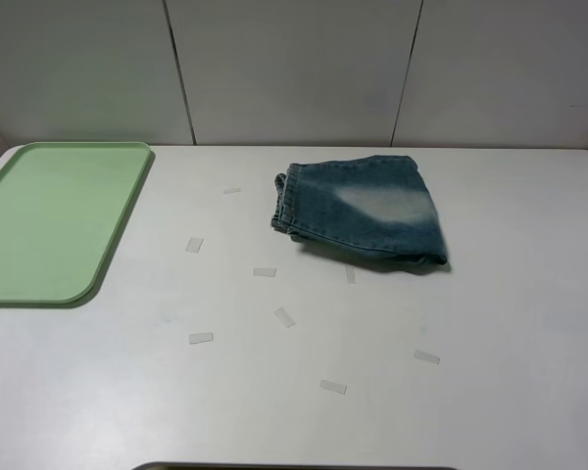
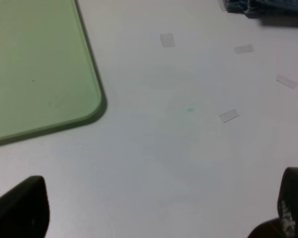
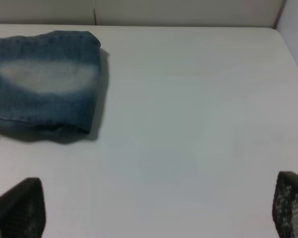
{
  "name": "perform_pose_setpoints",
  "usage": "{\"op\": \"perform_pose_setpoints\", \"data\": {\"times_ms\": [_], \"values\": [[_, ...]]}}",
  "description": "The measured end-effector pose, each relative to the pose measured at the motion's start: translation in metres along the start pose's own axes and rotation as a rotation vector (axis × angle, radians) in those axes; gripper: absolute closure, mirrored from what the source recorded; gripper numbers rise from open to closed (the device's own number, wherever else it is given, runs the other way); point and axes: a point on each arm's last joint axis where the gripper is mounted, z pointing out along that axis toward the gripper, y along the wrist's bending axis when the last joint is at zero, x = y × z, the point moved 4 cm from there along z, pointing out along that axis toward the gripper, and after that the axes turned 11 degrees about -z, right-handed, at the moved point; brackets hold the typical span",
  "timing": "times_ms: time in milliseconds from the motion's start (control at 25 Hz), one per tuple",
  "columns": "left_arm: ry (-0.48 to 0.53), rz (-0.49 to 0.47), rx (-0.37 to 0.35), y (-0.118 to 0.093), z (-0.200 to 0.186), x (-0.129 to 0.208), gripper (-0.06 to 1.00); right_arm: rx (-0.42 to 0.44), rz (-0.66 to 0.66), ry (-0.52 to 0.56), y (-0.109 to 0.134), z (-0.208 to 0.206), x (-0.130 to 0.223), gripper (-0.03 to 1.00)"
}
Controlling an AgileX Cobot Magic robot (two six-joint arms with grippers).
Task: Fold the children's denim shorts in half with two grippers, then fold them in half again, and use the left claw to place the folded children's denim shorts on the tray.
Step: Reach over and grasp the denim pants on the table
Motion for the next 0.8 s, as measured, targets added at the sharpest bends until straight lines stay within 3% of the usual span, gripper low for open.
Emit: {"op": "perform_pose_setpoints", "data": {"times_ms": [480, 800], "values": [[0.002, -0.006, 0.012, -0.002, 0.0, 0.0, 0.04, 0.001, -0.001, 0.0, 0.0, 0.0, 0.0, 0.27], [0.024, -0.144, 0.103, -0.018, 0.014, -0.024, 0.05, 0.002, -0.001, 0.0, 0.0, 0.0, 0.0, 0.27]]}}
